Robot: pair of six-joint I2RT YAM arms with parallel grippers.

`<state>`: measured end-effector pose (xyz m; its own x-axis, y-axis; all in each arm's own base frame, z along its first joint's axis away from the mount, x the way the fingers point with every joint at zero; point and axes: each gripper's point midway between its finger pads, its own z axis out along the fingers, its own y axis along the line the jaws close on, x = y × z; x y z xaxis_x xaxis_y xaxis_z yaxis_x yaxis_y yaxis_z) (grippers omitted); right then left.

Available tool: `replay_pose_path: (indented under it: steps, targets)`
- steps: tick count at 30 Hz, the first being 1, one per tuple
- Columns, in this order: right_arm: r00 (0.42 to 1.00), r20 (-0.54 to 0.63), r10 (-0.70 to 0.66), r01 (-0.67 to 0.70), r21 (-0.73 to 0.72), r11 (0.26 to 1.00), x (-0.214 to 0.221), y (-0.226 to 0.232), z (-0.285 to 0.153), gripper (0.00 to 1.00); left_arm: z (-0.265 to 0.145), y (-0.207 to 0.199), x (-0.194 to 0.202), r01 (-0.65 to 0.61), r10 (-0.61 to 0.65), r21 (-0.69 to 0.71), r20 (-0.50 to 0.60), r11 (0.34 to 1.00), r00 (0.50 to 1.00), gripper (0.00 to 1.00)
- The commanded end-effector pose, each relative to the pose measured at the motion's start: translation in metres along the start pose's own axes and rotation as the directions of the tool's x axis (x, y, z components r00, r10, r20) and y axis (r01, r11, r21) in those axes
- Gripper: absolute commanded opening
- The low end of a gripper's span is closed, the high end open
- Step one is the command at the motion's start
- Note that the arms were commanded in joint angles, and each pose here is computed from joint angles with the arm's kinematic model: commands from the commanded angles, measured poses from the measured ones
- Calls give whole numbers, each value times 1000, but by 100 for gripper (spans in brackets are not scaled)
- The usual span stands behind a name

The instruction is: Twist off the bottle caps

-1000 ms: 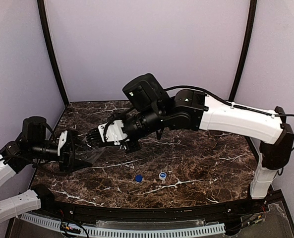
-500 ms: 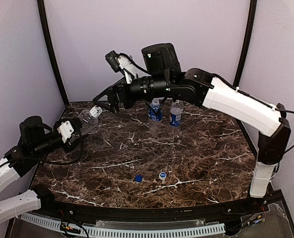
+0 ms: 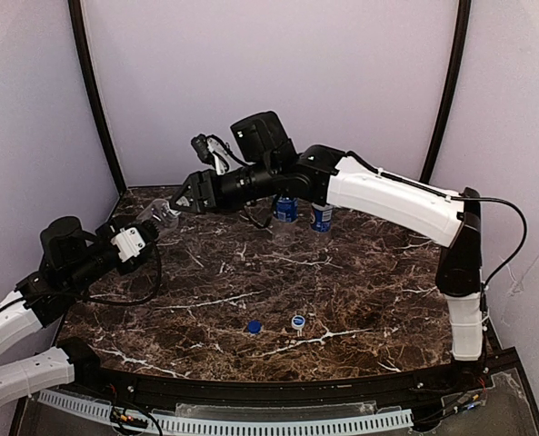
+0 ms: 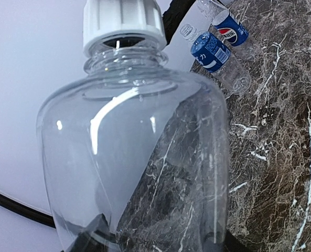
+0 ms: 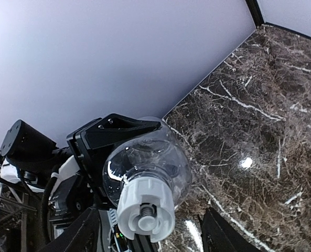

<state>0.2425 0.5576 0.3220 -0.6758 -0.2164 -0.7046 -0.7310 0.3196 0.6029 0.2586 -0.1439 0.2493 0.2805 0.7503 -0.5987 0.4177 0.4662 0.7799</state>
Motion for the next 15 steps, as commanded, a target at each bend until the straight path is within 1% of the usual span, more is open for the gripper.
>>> replay_pose_path:
  steps: [1, 3, 5, 7, 9, 10, 12, 15]
  targets:
    - [1000, -5, 13, -13, -68, 998, 0, 18, 3, 62, 2, 2, -1, -26, 26, -28, 10, 999, 1000, 51]
    - [1000, -16, 17, -18, -77, 997, 3, 17, 6, 57, 2, 1, -2, -25, 25, -25, 15, 999, 1000, 51]
    - [1000, -20, 18, -20, -84, 996, 4, 16, 9, 51, 2, 1, -4, -26, 27, -22, 24, 999, 999, 51]
    - [1000, -12, 9, -11, -92, 996, 1, 18, 10, 43, 2, 0, -5, -30, 30, -20, 27, 999, 999, 51]
    - [1000, 5, -3, 4, -93, 996, -5, 19, 9, 31, 2, -1, -4, -33, 33, -16, 25, 999, 999, 51]
    - [1000, 11, -9, 9, -95, 995, -7, 20, 9, 27, 2, 0, -4, -33, 33, -15, 25, 999, 999, 51]
    - [1000, 6, -4, 5, -102, 995, -7, 20, 11, 23, 2, 0, -5, -30, 31, -15, 28, 999, 999, 51]
    - [1000, -14, 7, -9, -106, 994, -1, 16, 15, 23, 2, 0, -6, -32, 33, -11, 31, 999, 999, 51]
